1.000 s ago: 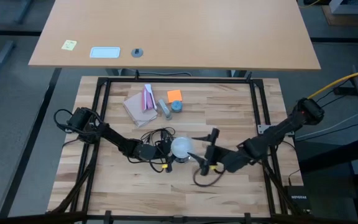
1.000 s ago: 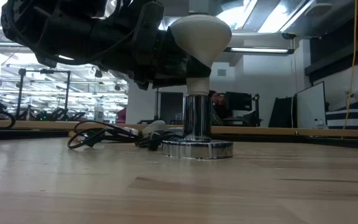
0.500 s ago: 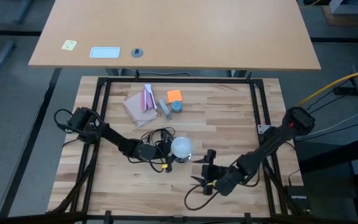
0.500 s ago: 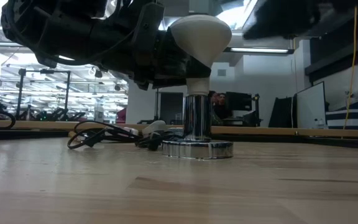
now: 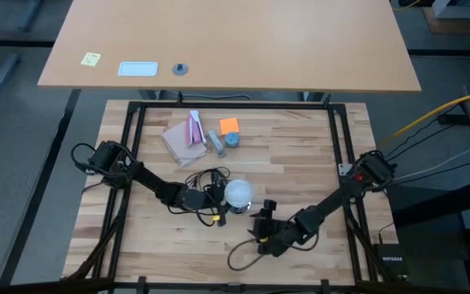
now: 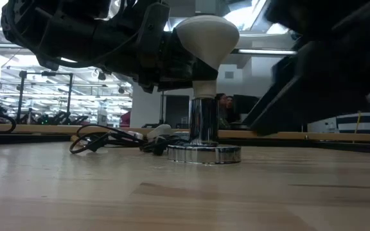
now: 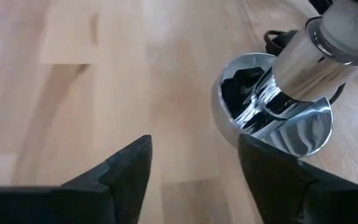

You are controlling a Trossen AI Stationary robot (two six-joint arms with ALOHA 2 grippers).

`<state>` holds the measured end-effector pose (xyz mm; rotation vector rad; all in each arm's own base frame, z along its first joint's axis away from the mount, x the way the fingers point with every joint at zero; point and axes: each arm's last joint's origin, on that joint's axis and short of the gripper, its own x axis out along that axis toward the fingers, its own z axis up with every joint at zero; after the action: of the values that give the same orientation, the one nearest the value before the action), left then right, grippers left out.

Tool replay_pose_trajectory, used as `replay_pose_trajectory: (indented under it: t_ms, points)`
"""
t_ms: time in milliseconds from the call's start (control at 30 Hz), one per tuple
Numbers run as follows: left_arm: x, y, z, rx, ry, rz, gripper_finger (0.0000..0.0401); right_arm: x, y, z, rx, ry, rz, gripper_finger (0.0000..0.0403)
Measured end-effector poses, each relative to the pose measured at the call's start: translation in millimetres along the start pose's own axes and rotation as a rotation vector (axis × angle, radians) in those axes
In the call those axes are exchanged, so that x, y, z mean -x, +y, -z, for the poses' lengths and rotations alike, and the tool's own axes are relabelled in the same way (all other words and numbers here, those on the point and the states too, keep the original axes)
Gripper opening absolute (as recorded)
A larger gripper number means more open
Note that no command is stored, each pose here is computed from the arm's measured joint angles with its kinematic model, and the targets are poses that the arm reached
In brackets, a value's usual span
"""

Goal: Screw lightbulb
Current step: Insert the white lightbulb into the silver lamp

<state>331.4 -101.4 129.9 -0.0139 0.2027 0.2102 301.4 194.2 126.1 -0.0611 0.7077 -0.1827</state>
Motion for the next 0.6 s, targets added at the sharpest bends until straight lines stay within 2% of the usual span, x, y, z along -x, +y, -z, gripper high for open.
replay_pose_trajectory:
  t_ms: [267, 600]
  points:
    - [0, 0, 0, 0.007, 0.000, 0.000, 0.0166, -17, -22, -6, -0.025, 0.036, 0.056, 0.0164]
    - [0, 0, 0, 0.008, -0.001, 0.000, 0.0166, -25, -38, -5, 0.003, 0.101, 0.113, 0.0138]
